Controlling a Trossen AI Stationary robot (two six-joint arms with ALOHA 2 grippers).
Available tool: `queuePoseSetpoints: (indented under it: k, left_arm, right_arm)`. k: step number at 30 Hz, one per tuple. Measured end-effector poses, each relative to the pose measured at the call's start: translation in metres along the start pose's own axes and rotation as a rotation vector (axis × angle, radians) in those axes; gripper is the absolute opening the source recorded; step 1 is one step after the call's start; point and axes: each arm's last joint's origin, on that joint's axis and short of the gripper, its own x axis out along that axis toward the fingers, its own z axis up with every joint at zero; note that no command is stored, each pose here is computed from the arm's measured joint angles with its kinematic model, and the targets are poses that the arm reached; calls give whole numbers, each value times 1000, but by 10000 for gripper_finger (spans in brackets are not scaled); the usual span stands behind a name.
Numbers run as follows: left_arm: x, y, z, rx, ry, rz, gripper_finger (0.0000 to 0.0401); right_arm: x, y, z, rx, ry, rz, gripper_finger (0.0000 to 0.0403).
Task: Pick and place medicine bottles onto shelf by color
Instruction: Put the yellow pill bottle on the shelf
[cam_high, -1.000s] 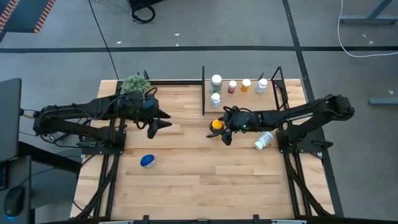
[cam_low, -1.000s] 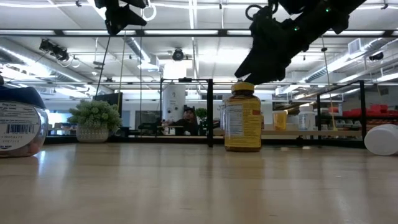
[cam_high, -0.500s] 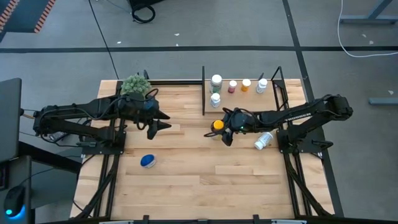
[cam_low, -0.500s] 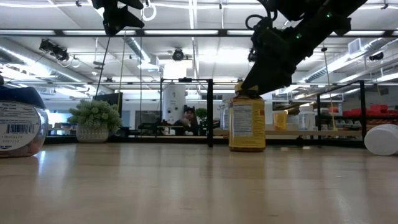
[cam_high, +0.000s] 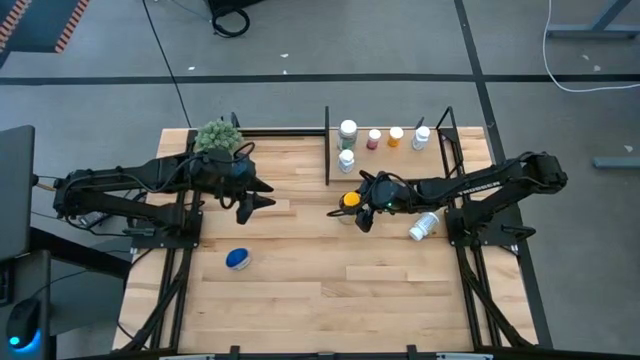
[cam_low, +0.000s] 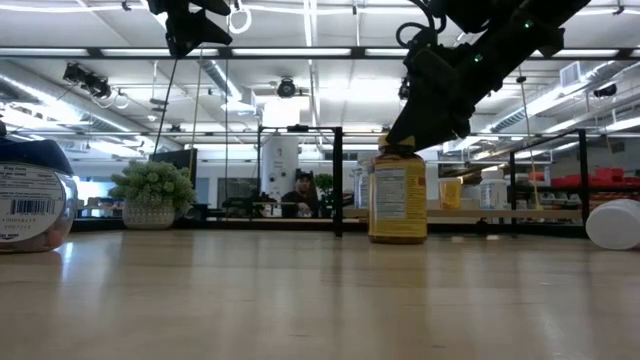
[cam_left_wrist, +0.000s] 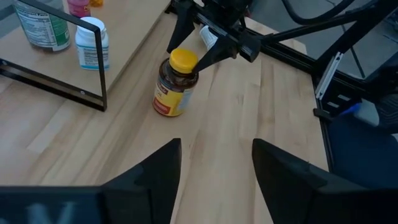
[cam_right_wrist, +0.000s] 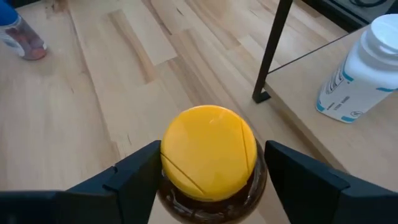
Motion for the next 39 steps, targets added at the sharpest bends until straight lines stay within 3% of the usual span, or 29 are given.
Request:
queuePoseSetpoints:
  k: [8,24,33,39]
  left_arm:
    - [0,0,0,0,1,0,201]
    - [0,1,-2,3,18,7,194]
    - [0,2,-5,5,51,18,193]
    - [0,2,-5,24,50,18,190]
  right_arm:
    - [0,0,0,7,-5,-5,221]
    - [-16,-7,5,97,-45,-81,226]
    - [-66,-35,7,157,-102,-279,227]
    - [-64,-51,11,178,-94,-347,227]
